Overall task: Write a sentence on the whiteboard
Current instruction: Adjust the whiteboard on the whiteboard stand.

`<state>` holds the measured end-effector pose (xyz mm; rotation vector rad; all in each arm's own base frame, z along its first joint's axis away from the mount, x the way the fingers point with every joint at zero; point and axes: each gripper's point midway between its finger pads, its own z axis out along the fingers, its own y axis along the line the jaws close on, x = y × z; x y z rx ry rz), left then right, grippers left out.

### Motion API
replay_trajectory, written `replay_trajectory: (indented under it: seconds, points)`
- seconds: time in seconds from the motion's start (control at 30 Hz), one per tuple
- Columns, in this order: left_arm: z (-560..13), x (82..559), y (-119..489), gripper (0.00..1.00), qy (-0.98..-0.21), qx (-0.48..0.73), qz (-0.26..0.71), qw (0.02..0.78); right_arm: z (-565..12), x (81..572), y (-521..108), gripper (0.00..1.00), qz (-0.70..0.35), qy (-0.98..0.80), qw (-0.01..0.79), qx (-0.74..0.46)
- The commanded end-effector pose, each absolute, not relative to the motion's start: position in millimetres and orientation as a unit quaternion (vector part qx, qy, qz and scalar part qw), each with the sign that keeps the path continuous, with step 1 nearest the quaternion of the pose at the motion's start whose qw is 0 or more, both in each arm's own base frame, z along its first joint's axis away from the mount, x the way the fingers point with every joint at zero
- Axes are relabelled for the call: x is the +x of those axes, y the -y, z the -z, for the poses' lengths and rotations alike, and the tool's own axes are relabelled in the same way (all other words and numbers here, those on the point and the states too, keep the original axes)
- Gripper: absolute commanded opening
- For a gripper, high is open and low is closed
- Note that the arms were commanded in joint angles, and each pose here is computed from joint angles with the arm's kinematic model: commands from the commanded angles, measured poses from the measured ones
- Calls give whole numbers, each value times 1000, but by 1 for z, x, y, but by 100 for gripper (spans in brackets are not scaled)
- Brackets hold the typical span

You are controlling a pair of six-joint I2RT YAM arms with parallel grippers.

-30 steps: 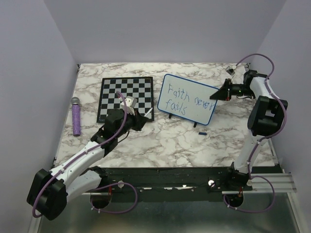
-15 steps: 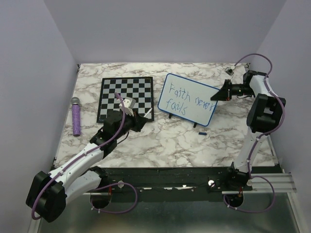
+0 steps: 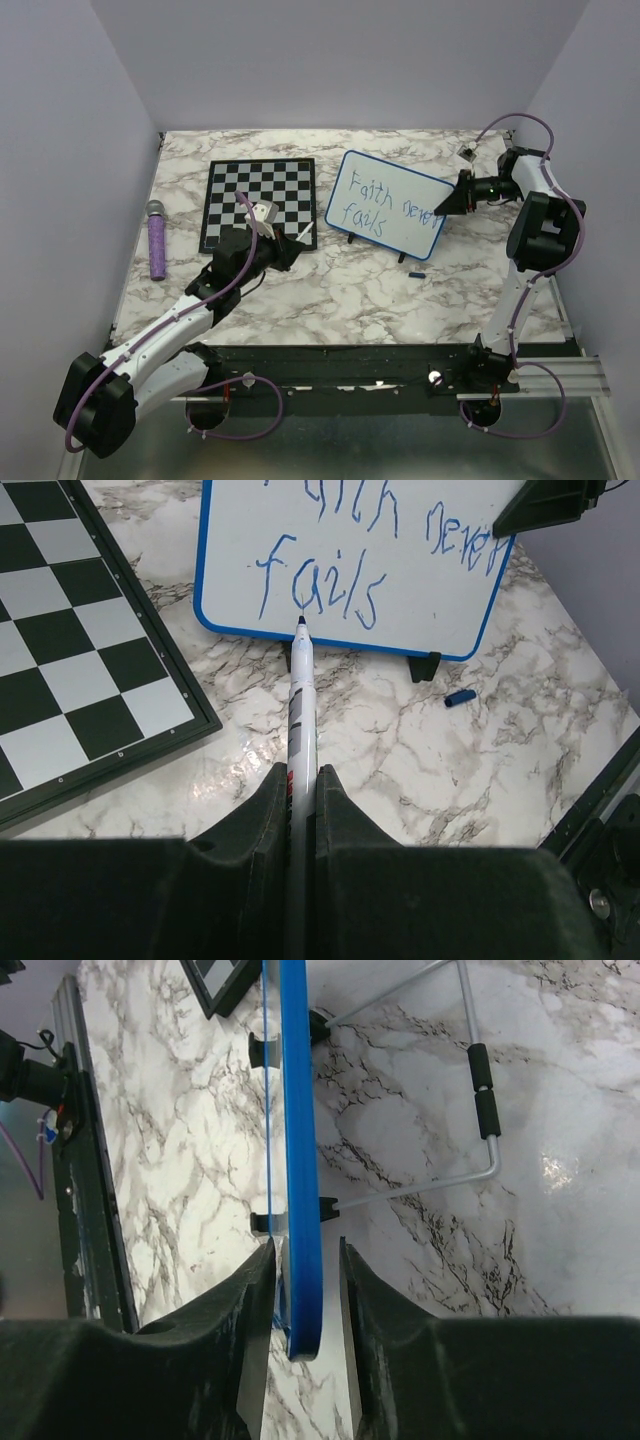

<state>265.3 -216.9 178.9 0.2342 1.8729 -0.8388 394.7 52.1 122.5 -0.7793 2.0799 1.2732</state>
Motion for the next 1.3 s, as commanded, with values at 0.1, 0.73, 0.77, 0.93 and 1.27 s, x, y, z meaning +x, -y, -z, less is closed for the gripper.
replay_trajectory:
  seconds: [0.1,0.73,0.77,0.93,1.27]
  points:
    - [-184,265,217,0,-769,97,358,520,-122,393,-50,52,-470,-780,283,-301]
    - [-196,261,217,0,-763,102,364,525,-157,390,-31,90,-416,-787,326,-318]
    - [-197,261,217,0,-762,102,365,525,-157,389,-30,91,-414,-788,327,-318]
    - [-202,259,218,0,-759,107,369,525,-164,382,-26,93,-394,-792,331,-329]
    - [-214,253,222,0,-752,121,383,522,-156,355,16,95,-286,-840,323,-329]
